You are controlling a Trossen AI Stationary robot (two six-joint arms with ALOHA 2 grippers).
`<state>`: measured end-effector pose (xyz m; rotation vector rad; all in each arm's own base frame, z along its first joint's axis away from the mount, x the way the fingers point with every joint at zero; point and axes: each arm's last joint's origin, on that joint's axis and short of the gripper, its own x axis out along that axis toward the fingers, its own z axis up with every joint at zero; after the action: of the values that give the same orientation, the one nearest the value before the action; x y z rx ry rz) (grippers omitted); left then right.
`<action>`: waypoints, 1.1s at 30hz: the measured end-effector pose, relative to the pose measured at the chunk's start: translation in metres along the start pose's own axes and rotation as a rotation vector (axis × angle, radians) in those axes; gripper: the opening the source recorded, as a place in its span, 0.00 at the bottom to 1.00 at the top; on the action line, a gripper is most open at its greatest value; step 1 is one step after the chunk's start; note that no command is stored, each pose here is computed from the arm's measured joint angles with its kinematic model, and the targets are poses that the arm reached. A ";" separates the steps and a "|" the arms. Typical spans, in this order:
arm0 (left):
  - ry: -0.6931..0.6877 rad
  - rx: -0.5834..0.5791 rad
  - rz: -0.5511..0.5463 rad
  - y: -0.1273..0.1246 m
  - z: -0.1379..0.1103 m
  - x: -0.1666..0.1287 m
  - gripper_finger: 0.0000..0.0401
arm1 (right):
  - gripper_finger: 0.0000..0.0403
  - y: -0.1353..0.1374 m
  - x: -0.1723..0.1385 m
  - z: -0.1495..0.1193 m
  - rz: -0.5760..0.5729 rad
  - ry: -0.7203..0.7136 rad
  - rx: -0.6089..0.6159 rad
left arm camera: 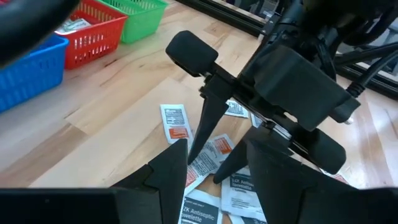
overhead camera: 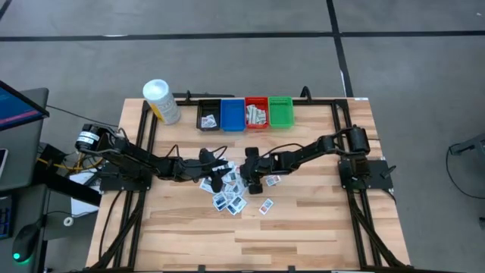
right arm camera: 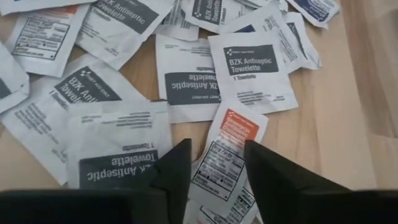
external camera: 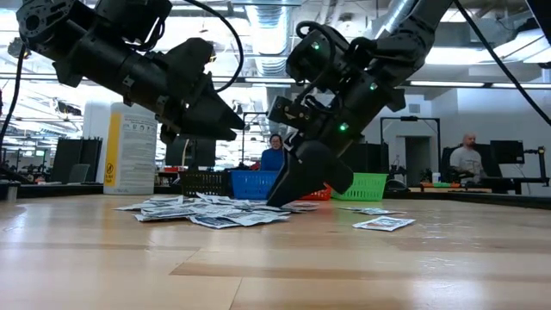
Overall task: Pick & Place First Aid Supplies
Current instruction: Put the orange ointment pack into the black bin
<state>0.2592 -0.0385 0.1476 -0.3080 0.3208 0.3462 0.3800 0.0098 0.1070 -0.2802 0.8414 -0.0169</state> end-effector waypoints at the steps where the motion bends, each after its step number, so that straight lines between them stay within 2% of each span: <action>1: 0.004 -0.002 -0.008 0.000 0.000 0.000 0.42 | 0.33 0.000 0.000 0.000 0.001 0.001 -0.007; 14: 0.011 -0.001 -0.023 -0.001 0.000 0.000 0.42 | 0.01 -0.002 0.000 -0.002 -0.004 0.018 -0.036; 19: 0.011 0.022 -0.023 -0.001 0.000 0.000 0.42 | 0.00 -0.004 0.000 -0.003 -0.020 0.025 -0.033; 23: 0.010 0.037 -0.023 -0.001 0.000 0.000 0.42 | 0.00 -0.002 -0.008 0.001 -0.076 0.032 -0.037; 33: -0.014 0.188 0.016 0.009 0.006 0.005 0.42 | 0.00 0.008 -0.055 0.031 -0.130 -0.065 -0.030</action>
<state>0.2616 -0.0271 0.1492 -0.1181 0.3397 0.3311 0.3646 0.0322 0.1648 -0.3611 0.7580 -0.1157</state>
